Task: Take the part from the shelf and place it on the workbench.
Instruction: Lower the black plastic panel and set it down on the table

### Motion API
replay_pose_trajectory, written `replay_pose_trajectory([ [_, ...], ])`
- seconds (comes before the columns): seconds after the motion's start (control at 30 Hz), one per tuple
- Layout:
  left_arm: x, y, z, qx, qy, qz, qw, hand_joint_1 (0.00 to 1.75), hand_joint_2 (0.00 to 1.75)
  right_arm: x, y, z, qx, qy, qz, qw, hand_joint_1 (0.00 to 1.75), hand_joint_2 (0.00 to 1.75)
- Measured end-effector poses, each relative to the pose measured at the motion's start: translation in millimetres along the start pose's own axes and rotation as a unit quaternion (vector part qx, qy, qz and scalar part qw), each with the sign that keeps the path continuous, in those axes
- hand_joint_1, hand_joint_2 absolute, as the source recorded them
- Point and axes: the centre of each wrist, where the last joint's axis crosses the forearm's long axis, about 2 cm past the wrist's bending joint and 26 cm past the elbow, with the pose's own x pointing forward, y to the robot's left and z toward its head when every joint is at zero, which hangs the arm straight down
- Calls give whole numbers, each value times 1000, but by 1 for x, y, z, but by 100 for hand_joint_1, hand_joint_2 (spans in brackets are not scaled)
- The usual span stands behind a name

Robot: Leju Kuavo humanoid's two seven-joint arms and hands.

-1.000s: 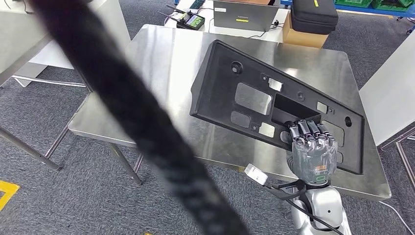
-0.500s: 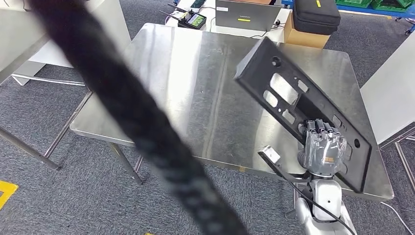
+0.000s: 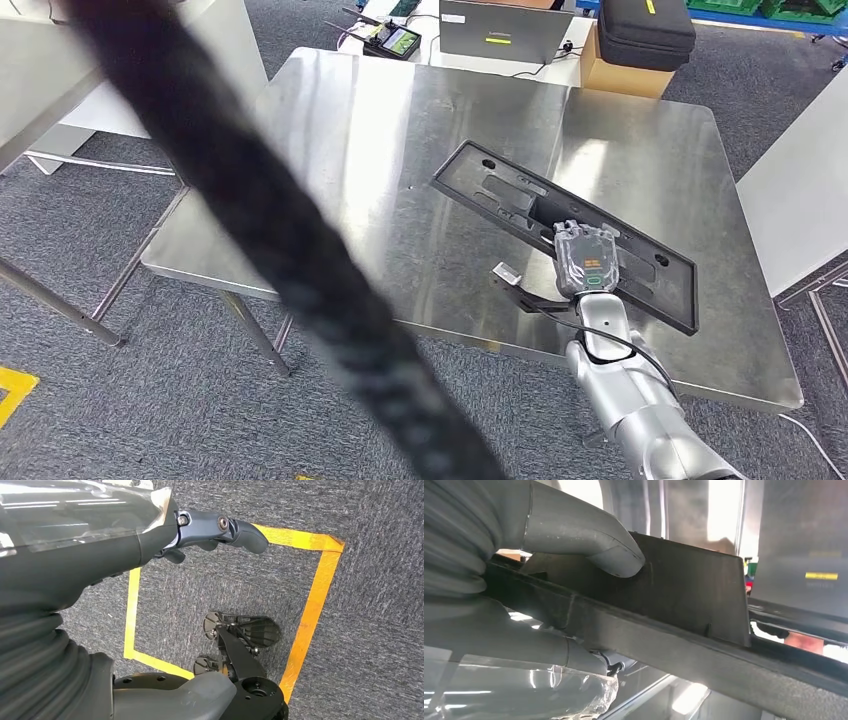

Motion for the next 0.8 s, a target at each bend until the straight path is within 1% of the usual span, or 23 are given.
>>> replay_pose_trajectory([
  [0.23, 0, 0, 0, 1, 0, 2, 1000, 0, 175, 3, 7, 1, 19, -2, 1, 1000, 175, 175],
  [0.4, 0, 0, 0, 4, 0, 7, 1000, 0, 175, 6, 7, -2, 20, -5, 1, 1000, 175, 175],
  [0.5, -1, 1, 0, 7, 1, 14, 1000, 0, 175, 15, -1, -17, 16, -13, 6, 1000, 175, 175],
  [0.63, 0, 1, 0, 10, 2, 15, 1000, 0, 175, 38, -22, -49, 10, -41, 22, 999, 175, 175],
  [0.7, 0, 1, 0, 14, 4, 12, 1000, 0, 175, 54, -31, -58, 9, -62, 29, 998, 87, 87],
  [0.77, 0, 2, 0, 22, 9, 8, 1000, 0, 175, 70, -37, -63, 6, -86, 33, 996, 0, 0],
  [0.8, 0, 2, 0, 27, 13, 4, 1000, 0, 175, 76, -38, -63, 5, -97, 33, 995, 0, 0],
])
